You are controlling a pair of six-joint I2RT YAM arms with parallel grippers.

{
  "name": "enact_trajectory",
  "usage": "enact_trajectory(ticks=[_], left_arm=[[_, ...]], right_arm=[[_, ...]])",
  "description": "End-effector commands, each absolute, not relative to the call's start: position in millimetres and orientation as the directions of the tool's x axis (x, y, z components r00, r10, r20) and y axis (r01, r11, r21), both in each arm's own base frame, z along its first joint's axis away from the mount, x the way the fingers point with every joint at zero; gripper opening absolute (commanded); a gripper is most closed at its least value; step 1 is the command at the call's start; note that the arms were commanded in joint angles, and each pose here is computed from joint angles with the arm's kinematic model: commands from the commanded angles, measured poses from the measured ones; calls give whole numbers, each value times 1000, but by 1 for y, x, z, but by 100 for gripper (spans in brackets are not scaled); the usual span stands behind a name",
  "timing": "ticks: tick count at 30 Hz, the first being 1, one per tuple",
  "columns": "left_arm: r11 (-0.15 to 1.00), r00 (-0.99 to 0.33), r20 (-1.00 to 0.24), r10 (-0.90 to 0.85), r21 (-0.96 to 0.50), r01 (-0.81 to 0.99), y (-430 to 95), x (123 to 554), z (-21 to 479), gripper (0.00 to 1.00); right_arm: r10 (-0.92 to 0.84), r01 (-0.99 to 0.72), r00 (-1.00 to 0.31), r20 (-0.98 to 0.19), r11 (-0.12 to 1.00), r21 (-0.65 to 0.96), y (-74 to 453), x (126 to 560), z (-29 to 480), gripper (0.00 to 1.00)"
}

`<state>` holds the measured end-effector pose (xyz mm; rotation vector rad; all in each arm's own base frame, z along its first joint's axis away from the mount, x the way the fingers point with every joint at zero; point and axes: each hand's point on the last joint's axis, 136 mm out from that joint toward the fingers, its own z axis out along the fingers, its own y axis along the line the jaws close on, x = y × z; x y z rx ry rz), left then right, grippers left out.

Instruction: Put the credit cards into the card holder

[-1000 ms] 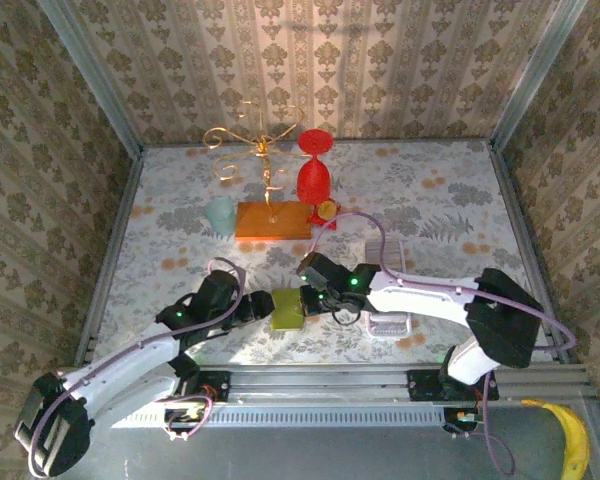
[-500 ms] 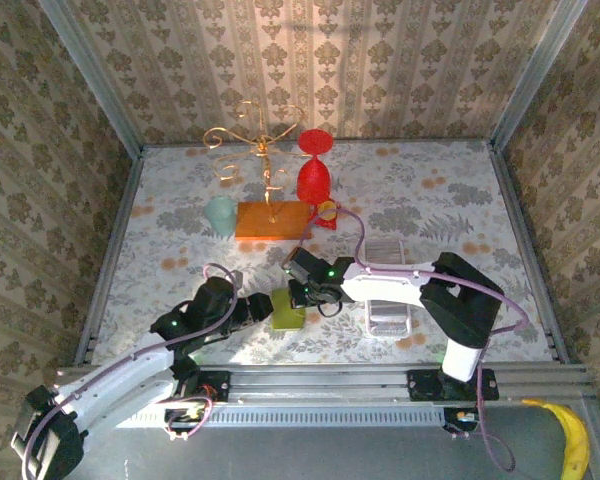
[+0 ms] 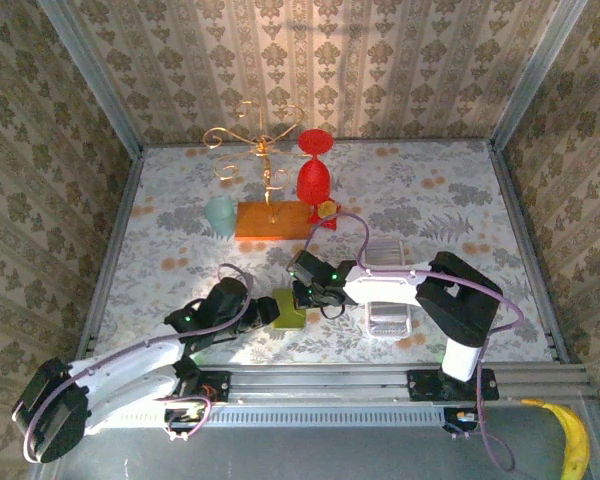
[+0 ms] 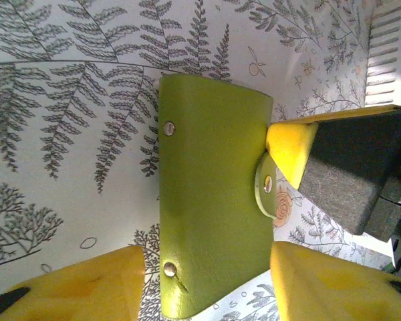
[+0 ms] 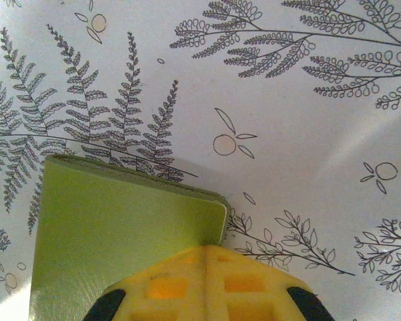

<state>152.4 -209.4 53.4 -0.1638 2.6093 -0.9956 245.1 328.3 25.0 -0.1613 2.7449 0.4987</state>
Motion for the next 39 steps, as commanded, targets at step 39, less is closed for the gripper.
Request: enact_trajectory(ticks=[39], left_arm=[[732,-921,-275,-276,-681,-16,-226,164,41,41]], right_arm=[[44,-44,-951,-307,960,275,283,237,-6,0]])
